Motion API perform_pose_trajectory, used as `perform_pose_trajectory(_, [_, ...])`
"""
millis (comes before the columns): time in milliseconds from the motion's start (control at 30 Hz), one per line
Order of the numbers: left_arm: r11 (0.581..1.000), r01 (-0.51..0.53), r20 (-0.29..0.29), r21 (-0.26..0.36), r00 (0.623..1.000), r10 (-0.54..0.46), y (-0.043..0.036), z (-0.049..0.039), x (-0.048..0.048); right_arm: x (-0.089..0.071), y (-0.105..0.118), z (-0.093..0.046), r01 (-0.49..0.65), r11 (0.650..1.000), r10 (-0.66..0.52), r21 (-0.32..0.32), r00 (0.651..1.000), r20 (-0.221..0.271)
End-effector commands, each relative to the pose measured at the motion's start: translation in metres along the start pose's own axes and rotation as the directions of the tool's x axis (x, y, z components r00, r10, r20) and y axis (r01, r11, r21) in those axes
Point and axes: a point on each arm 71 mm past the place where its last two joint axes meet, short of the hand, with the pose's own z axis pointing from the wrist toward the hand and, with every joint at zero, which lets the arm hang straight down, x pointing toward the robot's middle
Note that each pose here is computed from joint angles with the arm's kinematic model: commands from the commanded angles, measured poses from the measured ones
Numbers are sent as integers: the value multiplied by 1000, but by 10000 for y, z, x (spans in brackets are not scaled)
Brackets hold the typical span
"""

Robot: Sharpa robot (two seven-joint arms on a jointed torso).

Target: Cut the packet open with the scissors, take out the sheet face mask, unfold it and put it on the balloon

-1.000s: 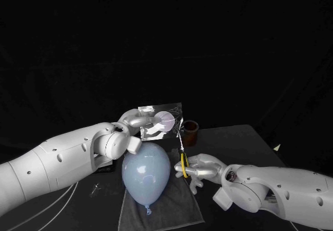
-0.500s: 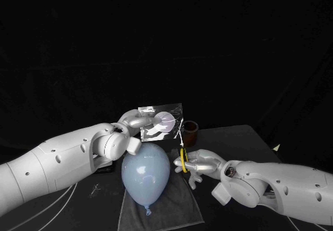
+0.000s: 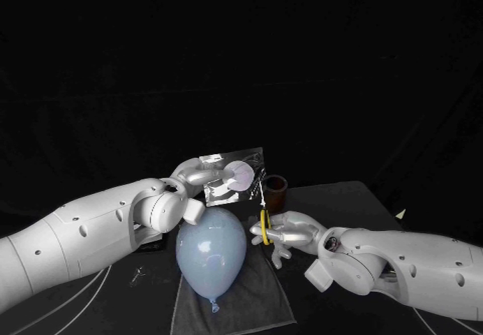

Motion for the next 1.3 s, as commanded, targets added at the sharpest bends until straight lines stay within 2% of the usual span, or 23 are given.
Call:
perform_pose_trajectory(33, [1000, -9, -30, 16, 1000, 9, -12, -1, 35, -8, 43, 7, -4, 1000, 4, -26, 1000, -3])
perform_pose_trajectory(733, [1000, 0, -9, 16, 1000, 1, -3, -5, -36, -73, 22, -15, -10, 1000, 10, -16, 1000, 6])
perform_pose_trajectory(1300, [1000, 3, -15, 15, 1000, -3, -3, -12, -31, -70, 54, 5, -25, 998, 26, -52, 999, 33])
